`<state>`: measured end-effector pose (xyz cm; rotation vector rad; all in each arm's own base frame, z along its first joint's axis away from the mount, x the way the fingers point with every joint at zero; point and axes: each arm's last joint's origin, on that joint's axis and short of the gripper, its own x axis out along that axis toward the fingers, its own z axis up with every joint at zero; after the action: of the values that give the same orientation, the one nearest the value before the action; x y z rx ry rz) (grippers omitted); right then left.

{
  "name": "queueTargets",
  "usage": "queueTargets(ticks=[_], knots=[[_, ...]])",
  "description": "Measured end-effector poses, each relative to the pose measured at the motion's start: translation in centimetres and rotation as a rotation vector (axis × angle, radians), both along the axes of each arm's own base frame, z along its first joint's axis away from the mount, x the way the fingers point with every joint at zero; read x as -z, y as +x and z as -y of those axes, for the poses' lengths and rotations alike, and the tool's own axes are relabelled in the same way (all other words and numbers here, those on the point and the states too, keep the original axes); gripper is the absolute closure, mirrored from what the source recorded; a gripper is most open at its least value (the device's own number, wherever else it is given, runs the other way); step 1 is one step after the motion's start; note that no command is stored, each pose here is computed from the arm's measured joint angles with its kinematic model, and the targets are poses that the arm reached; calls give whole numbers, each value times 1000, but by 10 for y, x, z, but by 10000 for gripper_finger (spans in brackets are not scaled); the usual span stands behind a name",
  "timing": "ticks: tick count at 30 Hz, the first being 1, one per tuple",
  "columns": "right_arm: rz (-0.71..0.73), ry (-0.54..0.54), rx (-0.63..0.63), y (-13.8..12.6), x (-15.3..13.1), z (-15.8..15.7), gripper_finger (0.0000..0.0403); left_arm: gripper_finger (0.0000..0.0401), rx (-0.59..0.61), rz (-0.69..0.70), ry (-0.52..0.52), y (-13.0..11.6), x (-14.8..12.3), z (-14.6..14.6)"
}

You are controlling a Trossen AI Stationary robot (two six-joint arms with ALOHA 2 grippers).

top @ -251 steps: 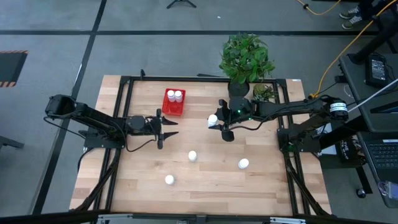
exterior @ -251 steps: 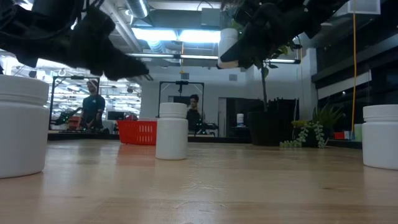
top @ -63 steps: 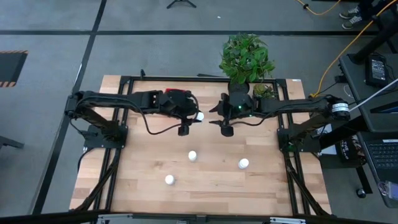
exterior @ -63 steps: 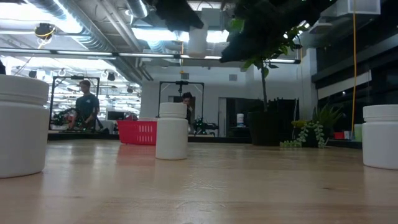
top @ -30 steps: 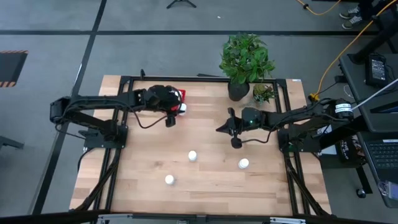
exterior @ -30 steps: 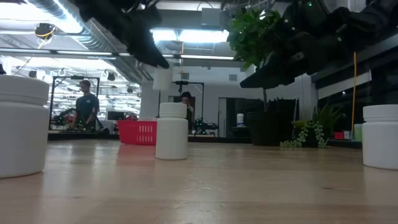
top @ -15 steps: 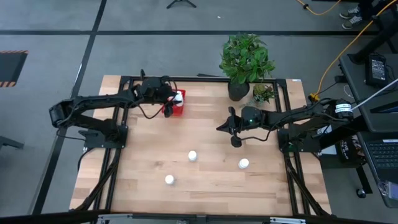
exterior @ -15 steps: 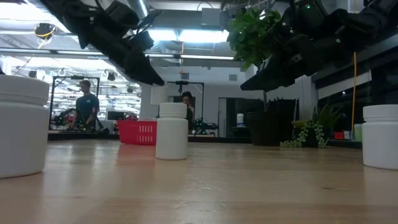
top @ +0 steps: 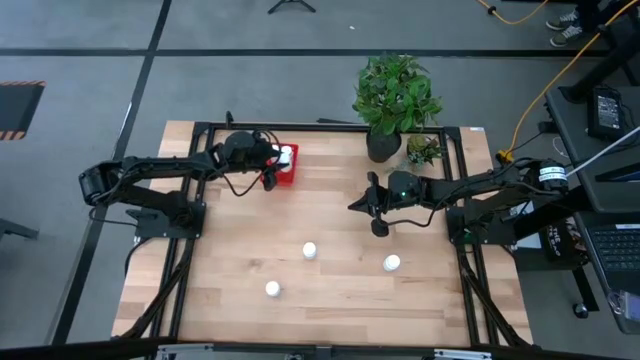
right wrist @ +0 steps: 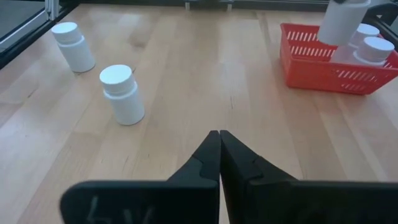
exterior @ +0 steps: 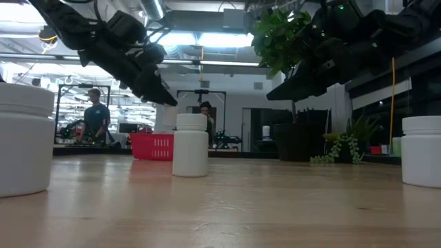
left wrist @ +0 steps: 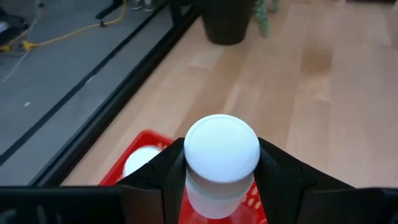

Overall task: Pick and place pill bottles into a basket
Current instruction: Put the white pill bottle into the red bin

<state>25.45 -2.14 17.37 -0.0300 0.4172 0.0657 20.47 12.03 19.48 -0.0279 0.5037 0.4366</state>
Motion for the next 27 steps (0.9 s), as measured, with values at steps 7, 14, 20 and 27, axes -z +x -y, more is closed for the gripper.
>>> queueTargets(ticks=[7, 14, 20, 27], knots=[[1, -8, -3, 0, 0, 0, 399, 247, -38, -24, 1, 0, 4, -1], [12, -28, -10, 0, -1, 0, 399, 247, -73, -69, -3, 7, 19, -7], [12, -28, -10, 0, -1, 0, 399, 247, -74, -77, -6, 14, 30, -11], [12, -29, -10, 0, -1, 1, 399, 247, -73, -117, -27, 18, 44, -13]])
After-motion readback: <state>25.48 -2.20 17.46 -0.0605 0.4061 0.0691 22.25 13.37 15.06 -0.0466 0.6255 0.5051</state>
